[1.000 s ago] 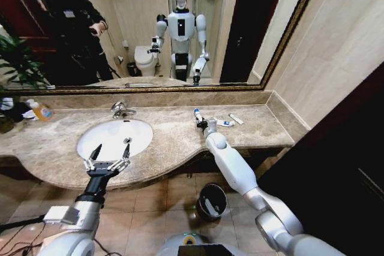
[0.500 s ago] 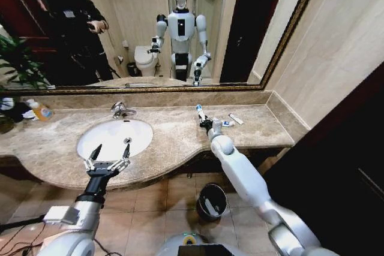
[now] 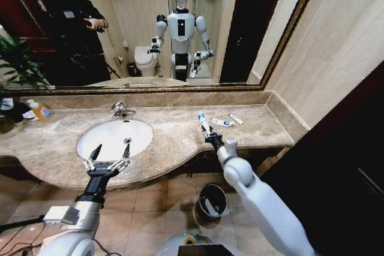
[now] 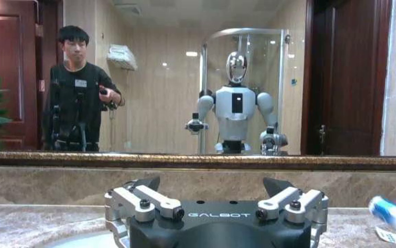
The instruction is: Pick up the trash from the sink and place it in the trash bin.
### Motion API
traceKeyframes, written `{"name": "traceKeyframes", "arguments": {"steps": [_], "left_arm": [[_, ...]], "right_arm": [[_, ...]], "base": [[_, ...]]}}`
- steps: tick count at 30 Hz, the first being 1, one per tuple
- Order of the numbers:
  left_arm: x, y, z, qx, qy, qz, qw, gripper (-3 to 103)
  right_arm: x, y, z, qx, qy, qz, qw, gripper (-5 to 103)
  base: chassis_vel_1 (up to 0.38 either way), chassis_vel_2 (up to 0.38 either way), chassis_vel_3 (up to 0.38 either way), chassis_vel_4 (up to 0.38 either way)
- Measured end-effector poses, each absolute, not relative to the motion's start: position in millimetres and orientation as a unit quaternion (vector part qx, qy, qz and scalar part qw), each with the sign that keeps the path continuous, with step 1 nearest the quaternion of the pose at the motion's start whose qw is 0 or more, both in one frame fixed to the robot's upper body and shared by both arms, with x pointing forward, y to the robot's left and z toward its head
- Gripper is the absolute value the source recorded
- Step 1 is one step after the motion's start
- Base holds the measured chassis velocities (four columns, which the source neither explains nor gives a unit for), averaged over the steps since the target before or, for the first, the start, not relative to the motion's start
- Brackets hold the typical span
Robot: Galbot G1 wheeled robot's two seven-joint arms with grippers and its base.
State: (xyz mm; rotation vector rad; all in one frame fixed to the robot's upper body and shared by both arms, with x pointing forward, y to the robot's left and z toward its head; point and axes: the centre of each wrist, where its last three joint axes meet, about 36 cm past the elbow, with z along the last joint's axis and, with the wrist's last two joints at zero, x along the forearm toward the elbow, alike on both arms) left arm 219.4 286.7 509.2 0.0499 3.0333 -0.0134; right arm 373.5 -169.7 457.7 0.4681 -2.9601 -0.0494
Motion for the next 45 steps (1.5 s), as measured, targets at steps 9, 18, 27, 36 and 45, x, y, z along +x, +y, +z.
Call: {"name": "traceKeyframes", "arguments": {"steps": [9, 18, 27, 36, 45], "left_arm": [[219.5, 286.7, 509.2, 0.016, 0.998, -0.004, 0.054, 100], [219.4, 286.7, 509.2, 0.016, 0.998, -0.004, 0.054, 100], [219.4, 286.7, 509.2, 0.016, 0.998, -0.004, 0.054, 100], [219.5, 286.7, 509.2, 0.016, 0.998, -0.004, 0.054, 100], [219.5, 286.7, 509.2, 0.016, 0.998, -0.004, 0.054, 100]], "right_arm": [[333.6, -160.2, 428.9, 0.152, -0.985, 0.001, 0.078, 27], [303.5, -173.2, 422.1, 0.131, -0.988, 0.001, 0.08, 27], [283.5, -180.8, 385.1, 0.085, -0.992, 0.022, 0.092, 27], [269.2, -180.5, 337.5, 0.082, -0.991, 0.067, 0.085, 27], [269.6, -178.3, 284.0, 0.074, -0.985, 0.07, 0.137, 27]], "base": [[0.0, 0.0, 0.0, 0.0], [0.0, 0.0, 0.0, 0.0], [0.0, 0.0, 0.0, 0.0], [0.0, 0.0, 0.0, 0.0], [0.0, 0.0, 0.0, 0.0]]}}
